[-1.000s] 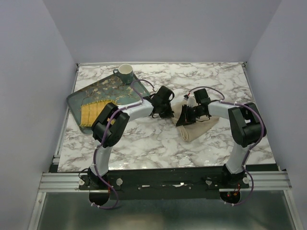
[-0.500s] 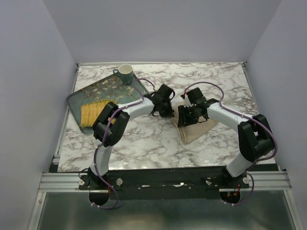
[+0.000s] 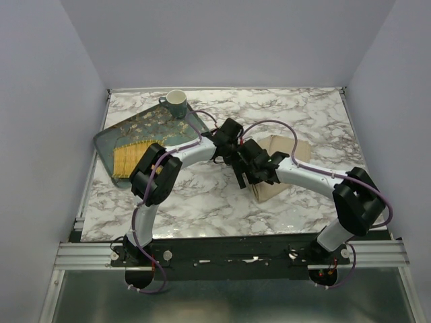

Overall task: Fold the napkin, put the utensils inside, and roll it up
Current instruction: Roll the napkin with the utensil

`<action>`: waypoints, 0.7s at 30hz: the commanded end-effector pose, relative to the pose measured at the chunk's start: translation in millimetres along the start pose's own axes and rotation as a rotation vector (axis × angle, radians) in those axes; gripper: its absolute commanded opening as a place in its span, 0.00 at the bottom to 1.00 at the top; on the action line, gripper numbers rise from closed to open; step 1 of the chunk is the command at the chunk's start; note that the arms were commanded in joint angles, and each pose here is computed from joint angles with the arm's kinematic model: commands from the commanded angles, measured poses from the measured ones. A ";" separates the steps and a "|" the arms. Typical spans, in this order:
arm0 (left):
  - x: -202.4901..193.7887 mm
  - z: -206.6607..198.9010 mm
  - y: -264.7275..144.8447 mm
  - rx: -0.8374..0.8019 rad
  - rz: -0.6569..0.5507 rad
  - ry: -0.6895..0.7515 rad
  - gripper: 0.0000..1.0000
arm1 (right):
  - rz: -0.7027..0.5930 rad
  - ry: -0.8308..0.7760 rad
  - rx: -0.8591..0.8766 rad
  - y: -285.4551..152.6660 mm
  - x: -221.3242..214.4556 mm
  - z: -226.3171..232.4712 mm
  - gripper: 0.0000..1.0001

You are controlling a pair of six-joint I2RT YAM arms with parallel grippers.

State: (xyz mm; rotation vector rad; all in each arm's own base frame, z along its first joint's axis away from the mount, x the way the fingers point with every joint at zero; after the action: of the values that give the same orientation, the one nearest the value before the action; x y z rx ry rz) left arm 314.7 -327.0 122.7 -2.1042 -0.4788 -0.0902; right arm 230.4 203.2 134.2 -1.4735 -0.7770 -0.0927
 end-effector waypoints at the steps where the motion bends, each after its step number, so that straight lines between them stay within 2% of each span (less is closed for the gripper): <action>1: -3.0 2.8 2.2 0.003 0.025 -0.012 0.00 | -0.066 -0.019 -0.111 2.6 -0.8 4.2 0.94; 3: -2.5 3.3 2.0 -0.001 0.028 -0.022 0.00 | -0.064 -0.029 -0.118 4.9 -3.0 8.3 0.85; 4: -2.2 3.8 2.1 -0.002 0.028 -0.025 0.00 | -0.068 -0.036 -0.118 5.3 -3.6 13.4 0.73; 5: -1.5 3.5 1.8 -0.004 0.029 -0.027 0.00 | -0.064 -0.042 -0.122 7.1 -4.4 15.8 0.71; 9: -1.0 4.0 1.6 -0.008 0.034 -0.031 0.00 | -0.056 -0.077 -0.164 15.2 -7.2 25.1 0.72; 15: -1.0 5.8 2.9 -0.020 0.045 -0.051 0.00 | -0.051 -0.111 -0.218 23.2 -11.4 30.0 0.66; 18: -0.4 6.3 3.8 -0.018 0.045 -0.054 0.00 | -0.060 -0.120 -0.247 24.4 -12.8 30.7 0.58; 19: -0.2 5.9 3.5 -0.020 0.046 -0.052 0.00 | -0.064 -0.123 -0.256 24.4 -13.7 31.5 0.52; 21: -0.5 6.2 4.6 -0.020 0.048 -0.056 0.00 | -0.072 -0.123 -0.266 23.4 -14.1 32.6 0.48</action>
State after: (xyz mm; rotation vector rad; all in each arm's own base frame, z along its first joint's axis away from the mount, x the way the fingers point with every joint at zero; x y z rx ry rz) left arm 317.4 -319.3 119.0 -2.1117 -0.4865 -0.0273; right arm 216.4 224.0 103.4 -1.6748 -0.9000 -0.1104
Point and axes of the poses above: each gripper's point midway between its finger pads, its own y axis out along the fingers, its own z axis along the line the jaws close on, x = y × z, the point moved 9 cm from there along -y, back along the fingers, and after that the axes turned 2 degrees about -y, right-handed, at the moved point
